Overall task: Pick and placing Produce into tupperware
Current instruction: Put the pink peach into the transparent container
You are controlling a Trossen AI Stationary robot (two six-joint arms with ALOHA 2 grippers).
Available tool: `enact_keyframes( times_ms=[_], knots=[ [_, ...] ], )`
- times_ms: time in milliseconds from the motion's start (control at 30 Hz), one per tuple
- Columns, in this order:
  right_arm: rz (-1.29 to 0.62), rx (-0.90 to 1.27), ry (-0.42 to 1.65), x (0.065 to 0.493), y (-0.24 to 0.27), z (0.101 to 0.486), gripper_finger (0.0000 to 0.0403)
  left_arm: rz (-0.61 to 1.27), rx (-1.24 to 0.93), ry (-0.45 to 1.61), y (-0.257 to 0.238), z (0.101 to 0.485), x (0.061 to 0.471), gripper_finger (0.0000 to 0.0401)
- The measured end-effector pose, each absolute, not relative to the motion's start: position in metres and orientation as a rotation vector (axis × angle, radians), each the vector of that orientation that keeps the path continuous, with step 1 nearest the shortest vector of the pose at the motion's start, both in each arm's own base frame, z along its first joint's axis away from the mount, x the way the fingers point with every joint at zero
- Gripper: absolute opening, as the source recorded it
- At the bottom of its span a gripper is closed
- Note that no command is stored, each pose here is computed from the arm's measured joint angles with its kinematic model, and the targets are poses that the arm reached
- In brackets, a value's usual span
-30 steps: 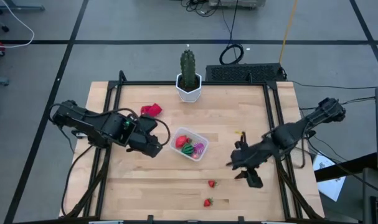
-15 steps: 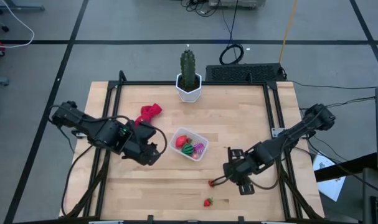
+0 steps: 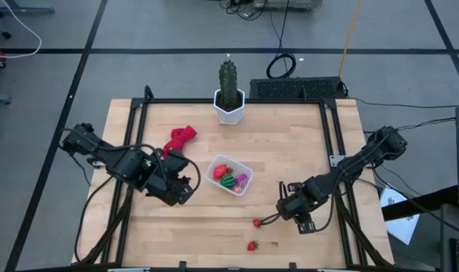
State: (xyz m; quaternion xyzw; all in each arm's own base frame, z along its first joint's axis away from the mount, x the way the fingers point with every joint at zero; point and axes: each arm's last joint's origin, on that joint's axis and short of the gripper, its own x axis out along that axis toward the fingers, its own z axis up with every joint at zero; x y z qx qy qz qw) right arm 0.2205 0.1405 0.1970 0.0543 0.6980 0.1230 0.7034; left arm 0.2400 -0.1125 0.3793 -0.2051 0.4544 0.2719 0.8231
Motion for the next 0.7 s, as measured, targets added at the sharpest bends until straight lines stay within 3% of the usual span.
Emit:
enact_keyframes(
  times_ms=[700],
  knots=[
    [0.343, 0.129, 1.484, 0.2271, 0.1430, 0.1982, 0.0165, 0.594, -0.416, 0.947, -0.1110, 0.3796, 0.2405, 0.0209]
  ],
)
